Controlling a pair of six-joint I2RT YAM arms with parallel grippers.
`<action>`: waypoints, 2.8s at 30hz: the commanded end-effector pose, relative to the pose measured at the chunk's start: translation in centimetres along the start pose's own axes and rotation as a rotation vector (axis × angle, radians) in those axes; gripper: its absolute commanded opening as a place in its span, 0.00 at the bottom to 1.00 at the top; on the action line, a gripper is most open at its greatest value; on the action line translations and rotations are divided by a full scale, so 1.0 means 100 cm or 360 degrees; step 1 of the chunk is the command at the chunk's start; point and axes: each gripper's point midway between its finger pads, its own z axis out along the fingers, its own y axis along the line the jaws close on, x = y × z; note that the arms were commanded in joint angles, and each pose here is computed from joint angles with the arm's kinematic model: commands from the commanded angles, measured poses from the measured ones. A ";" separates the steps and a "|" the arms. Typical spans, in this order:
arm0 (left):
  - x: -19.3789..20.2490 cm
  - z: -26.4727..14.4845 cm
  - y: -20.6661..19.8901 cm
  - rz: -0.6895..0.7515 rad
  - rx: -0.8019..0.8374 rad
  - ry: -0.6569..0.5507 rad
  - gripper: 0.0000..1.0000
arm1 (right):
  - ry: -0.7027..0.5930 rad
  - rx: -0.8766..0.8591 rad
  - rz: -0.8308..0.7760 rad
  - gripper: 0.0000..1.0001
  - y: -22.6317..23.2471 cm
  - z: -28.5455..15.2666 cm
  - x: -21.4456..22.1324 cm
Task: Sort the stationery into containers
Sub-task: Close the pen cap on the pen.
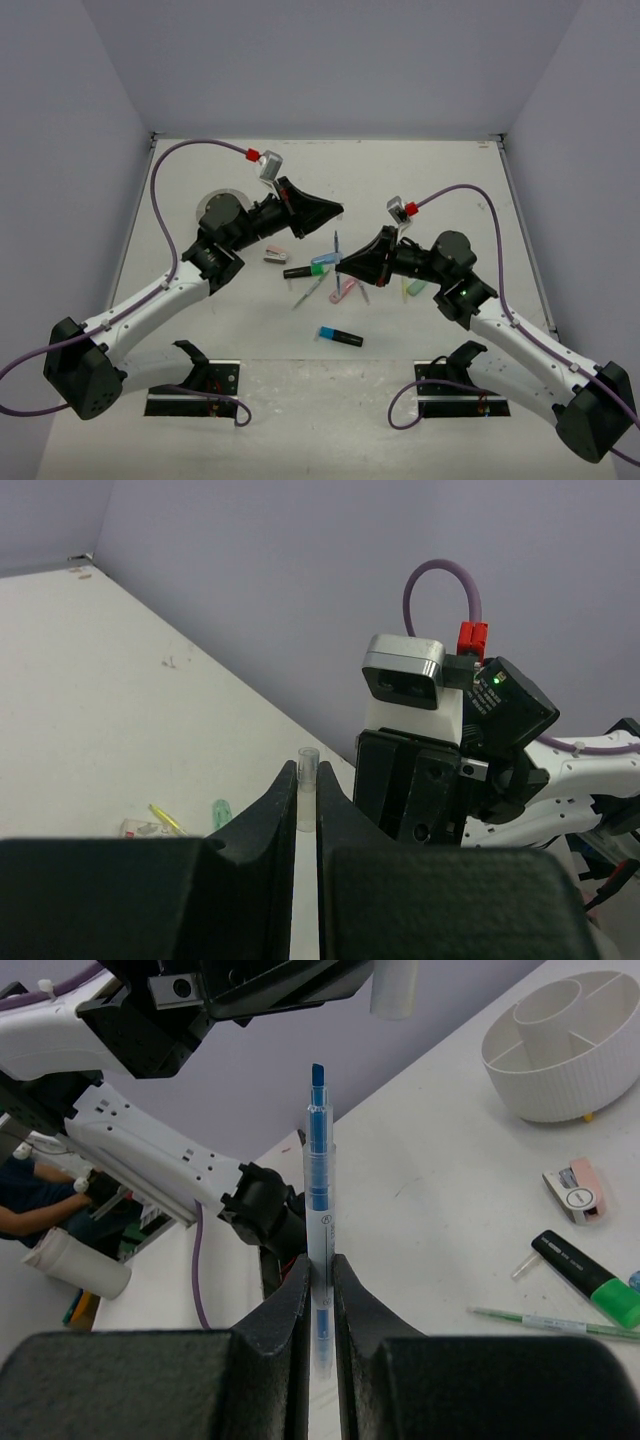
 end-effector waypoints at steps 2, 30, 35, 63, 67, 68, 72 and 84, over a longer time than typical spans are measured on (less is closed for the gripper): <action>-0.013 -0.006 -0.019 0.0043 0.0117 -0.0072 0.00 | -0.0114 0.0020 -0.0069 0.00 0.006 0.002 -0.026; -0.003 -0.008 -0.021 0.0003 0.0207 -0.0089 0.00 | -0.0185 0.0038 -0.0056 0.00 0.010 -0.002 -0.050; -0.001 -0.010 -0.018 -0.0042 0.0188 -0.0116 0.00 | -0.0266 -0.0004 -0.0095 0.00 0.020 0.000 -0.068; -0.012 -0.009 -0.023 0.0072 0.0162 -0.0089 0.22 | -0.0201 -0.0016 -0.0274 0.00 0.020 0.010 -0.080; -0.004 -0.007 -0.030 0.0061 0.0260 -0.0027 0.20 | -0.0212 -0.0008 -0.0289 0.00 0.022 0.011 -0.085; -0.001 -0.006 -0.030 0.0058 0.0264 -0.0013 0.16 | -0.0215 -0.0009 -0.0296 0.00 0.023 0.011 -0.087; 0.004 -0.007 -0.030 0.0063 0.0285 0.0022 0.03 | -0.0206 -0.0007 -0.0311 0.00 0.024 0.011 -0.089; -0.008 -0.013 -0.051 0.0156 0.0406 -0.0031 0.00 | -0.0073 -0.0109 -0.0309 0.36 0.025 0.022 -0.081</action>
